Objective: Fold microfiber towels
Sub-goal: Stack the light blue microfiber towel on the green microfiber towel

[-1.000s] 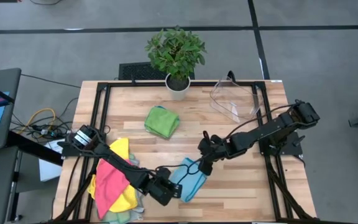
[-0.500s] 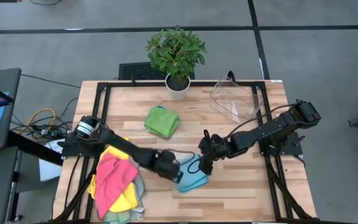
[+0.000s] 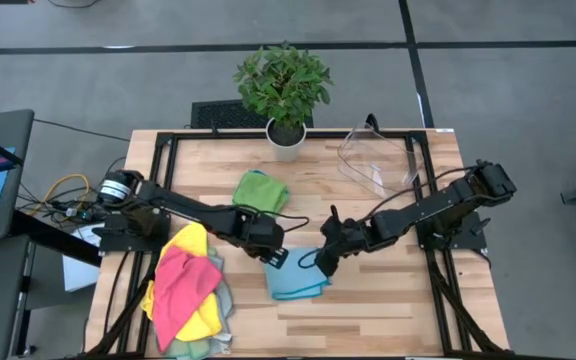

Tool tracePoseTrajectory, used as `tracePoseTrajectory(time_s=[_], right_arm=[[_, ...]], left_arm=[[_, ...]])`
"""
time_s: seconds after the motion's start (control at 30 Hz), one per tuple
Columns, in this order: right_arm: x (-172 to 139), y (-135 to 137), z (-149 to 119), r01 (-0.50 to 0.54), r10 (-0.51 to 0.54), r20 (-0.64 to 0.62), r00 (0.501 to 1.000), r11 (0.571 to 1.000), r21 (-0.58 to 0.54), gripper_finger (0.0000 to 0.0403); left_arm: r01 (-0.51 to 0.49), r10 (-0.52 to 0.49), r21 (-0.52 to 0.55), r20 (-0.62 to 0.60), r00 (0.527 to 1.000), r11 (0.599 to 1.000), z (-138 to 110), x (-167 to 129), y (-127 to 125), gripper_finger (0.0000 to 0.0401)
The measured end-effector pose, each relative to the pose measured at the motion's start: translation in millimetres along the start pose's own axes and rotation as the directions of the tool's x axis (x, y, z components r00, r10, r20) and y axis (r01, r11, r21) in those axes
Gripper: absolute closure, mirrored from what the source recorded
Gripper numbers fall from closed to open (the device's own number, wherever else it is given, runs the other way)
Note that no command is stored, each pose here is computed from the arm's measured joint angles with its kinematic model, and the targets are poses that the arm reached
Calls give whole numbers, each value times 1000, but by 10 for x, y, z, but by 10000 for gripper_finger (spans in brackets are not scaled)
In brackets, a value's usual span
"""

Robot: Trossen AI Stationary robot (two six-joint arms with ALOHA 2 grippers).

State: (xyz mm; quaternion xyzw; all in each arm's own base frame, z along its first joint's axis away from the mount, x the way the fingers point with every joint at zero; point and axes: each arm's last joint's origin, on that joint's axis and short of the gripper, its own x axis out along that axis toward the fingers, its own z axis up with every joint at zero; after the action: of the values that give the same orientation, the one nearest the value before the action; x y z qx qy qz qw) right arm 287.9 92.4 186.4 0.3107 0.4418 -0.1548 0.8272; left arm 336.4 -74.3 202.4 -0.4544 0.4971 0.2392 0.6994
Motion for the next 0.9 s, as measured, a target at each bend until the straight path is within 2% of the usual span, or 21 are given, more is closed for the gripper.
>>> tracePoseTrajectory(time_s=[0.2,0.33,0.53,0.67,0.77,0.9], right_arm=[[141,-14,-205,19,-17,-44,999,999,47,157],[205,-29,-281,3,4,-98,995,998,70,157],[220,-81,-229,32,-25,-75,997,995,91,157],[220,-27,-216,-30,37,-70,997,995,92,157],[214,-48,-232,-11,15,-86,996,999,44,158],[222,-91,-201,3,1,-104,995,999,41,162]], left_arm=[[11,-7,-155,25,1000,988,-327,27,-68,195],[18,6,-267,88,996,963,-470,113,-13,153],[119,-70,-345,151,986,931,-527,218,20,142],[158,-96,-382,176,980,911,-529,297,87,141],[174,-112,-374,181,977,911,-532,308,87,141],[179,-124,-351,175,977,919,-532,308,79,141]])
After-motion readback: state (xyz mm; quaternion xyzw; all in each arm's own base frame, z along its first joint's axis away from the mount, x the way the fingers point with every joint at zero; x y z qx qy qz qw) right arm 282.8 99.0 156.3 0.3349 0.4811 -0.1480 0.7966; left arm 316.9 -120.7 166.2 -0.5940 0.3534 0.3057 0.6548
